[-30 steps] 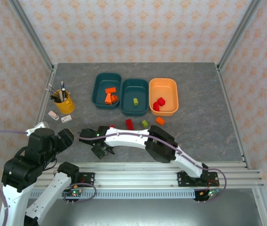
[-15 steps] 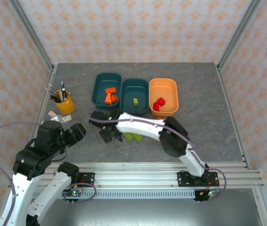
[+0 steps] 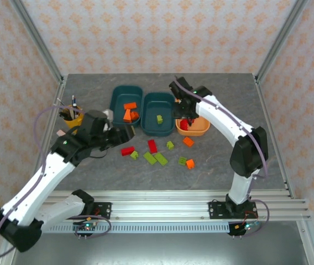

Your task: Sort the legos into containers by color

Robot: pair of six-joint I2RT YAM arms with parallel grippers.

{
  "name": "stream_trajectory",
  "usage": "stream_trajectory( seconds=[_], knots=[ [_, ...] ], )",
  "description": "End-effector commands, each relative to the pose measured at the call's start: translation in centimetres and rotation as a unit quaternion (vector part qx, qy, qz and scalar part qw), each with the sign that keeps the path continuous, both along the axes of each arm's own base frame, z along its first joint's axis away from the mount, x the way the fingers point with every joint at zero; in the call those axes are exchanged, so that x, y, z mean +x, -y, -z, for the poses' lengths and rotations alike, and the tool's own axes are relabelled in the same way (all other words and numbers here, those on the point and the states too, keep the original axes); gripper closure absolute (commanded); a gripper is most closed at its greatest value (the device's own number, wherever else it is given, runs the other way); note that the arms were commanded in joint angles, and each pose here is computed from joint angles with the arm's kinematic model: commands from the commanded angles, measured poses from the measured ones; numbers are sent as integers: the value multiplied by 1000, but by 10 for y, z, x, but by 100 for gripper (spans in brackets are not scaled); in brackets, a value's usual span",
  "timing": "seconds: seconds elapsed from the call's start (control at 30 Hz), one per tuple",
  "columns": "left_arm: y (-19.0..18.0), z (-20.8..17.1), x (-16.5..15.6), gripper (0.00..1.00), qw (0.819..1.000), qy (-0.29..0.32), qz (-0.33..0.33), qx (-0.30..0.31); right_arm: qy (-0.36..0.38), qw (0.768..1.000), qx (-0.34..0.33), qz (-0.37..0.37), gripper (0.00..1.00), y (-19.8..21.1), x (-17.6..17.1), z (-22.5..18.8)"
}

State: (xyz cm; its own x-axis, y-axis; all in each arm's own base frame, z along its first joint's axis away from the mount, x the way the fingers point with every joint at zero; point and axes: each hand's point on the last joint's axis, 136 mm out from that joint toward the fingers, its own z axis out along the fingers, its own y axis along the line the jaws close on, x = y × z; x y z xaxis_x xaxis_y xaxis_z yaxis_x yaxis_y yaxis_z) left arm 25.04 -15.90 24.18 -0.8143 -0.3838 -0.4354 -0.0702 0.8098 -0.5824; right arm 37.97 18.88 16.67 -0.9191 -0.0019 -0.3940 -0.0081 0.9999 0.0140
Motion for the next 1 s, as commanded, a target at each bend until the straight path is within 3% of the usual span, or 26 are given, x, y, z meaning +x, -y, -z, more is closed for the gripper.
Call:
stream_trajectory(
  seconds=[0.0, 0.17, 0.4, 0.53, 0.7, 0.97],
  knots=[
    [33, -26, 25, 18, 998, 54, 32, -14, -49, 997, -49, 36, 63, 38, -2, 27],
    [67, -21, 48, 18, 997, 50, 53, -4, -94, 992, -54, 67, 63, 61, 12, 64],
    [82, 0, 64, 18, 997, 20, 67, 32, -134, 985, -74, 76, 61, 67, 22, 102],
    [78, 21, 63, 18, 996, -7, 63, 60, -141, 984, -72, 76, 50, 67, 23, 109],
    [62, 47, 52, 19, 993, -52, 31, 100, -113, 989, -51, 77, 35, 62, 29, 86],
    [26, 85, 22, 24, 973, -137, -50, 181, -12, 999, 11, 39, 33, 35, 19, -1]
  ],
)
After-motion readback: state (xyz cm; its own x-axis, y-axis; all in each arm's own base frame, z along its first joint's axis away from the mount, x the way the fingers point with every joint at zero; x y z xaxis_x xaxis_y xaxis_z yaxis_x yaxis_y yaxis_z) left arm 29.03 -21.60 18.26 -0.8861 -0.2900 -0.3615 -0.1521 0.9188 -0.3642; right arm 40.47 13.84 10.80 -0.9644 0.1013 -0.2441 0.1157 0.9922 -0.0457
